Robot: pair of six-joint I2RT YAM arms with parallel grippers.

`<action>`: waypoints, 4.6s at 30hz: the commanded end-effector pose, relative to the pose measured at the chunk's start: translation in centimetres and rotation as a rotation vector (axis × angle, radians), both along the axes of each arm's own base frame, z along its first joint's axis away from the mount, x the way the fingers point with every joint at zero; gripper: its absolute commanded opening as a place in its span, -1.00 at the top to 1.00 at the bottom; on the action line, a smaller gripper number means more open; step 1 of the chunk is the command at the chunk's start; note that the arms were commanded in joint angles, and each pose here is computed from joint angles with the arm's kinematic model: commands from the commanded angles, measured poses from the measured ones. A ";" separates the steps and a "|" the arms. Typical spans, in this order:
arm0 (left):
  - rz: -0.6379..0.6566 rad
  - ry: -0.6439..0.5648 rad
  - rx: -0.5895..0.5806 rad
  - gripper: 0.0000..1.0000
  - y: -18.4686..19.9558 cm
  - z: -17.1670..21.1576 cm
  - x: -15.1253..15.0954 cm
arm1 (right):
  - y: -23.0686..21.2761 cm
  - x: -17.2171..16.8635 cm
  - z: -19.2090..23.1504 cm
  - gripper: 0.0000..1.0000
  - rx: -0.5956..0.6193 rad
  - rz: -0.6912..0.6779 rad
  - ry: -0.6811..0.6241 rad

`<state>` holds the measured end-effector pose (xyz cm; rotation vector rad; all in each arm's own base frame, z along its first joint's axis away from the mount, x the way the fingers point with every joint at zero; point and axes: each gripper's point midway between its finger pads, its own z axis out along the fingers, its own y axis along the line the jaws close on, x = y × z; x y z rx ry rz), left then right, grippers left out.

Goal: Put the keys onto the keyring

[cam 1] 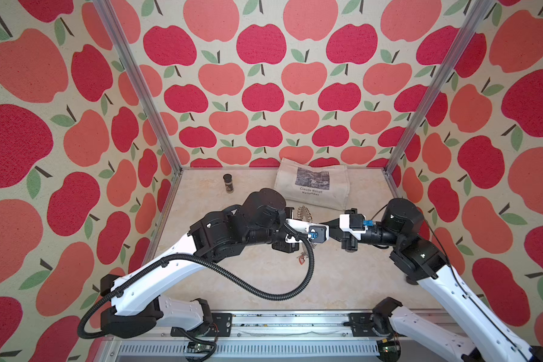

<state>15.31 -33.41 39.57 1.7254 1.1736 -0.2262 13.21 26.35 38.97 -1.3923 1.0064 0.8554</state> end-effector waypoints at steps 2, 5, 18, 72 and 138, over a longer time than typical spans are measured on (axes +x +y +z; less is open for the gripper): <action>-0.025 -0.032 -0.096 1.00 -0.1 2.7 -0.7 | 0.2 -0.3 0.9 0.92 0.025 0.012 0.004; -0.018 -0.031 -0.113 1.00 -0.2 2.9 -0.6 | 0.1 -0.2 1.1 1.00 0.045 0.005 0.004; 0.076 0.114 -0.385 0.31 1.5 5.6 0.7 | -1.8 -0.2 4.4 1.00 0.268 0.078 0.039; -0.173 0.303 -0.583 0.86 -1.9 7.2 -1.0 | -2.4 -1.0 8.1 1.00 0.423 0.224 0.075; -0.022 0.038 -0.332 0.66 -1.2 6.0 -0.7 | -2.6 -1.3 4.8 1.00 0.219 0.007 -0.008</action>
